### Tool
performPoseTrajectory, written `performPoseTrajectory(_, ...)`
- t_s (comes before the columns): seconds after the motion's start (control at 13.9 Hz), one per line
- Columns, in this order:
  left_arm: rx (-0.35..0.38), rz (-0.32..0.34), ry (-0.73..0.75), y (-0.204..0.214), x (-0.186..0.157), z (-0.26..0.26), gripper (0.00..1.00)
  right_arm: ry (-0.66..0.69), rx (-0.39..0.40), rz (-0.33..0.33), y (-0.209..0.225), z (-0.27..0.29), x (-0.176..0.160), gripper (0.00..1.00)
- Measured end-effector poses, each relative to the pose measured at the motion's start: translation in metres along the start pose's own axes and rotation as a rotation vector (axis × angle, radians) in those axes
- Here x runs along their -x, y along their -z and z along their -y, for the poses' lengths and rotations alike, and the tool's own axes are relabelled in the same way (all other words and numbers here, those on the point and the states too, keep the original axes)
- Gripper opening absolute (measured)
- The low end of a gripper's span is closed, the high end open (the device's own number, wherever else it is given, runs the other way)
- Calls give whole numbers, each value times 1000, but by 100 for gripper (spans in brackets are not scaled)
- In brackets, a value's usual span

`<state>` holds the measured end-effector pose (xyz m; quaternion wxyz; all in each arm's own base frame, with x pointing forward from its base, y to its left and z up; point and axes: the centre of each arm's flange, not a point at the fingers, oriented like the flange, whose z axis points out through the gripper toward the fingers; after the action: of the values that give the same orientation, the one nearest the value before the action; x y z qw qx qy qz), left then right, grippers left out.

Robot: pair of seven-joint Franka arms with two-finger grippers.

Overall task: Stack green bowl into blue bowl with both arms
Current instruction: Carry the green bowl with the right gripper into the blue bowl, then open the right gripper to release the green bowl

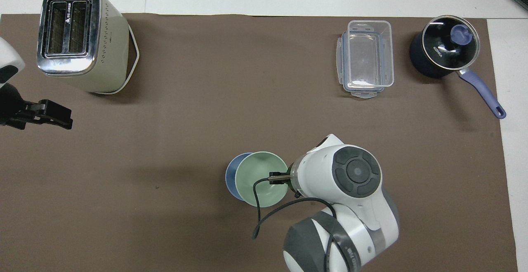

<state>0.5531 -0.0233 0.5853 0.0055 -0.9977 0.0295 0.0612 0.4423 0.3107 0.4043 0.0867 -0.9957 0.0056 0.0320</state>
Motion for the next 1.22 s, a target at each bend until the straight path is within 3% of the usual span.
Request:
performPoseTrajectory(0.5, 0, 0, 0, 0, 0, 0, 100, 1, 12, 27, -37, 14, -3, 5)
performPoseTrajectory(0.86, 0, 0, 0, 0, 0, 0, 100, -4, 1, 7, -58, 16, -11, 5)
performPoseTrajectory(1.22, 0, 0, 0, 0, 0, 0, 100, -3, 2, 9, -59, 16, -11, 5)
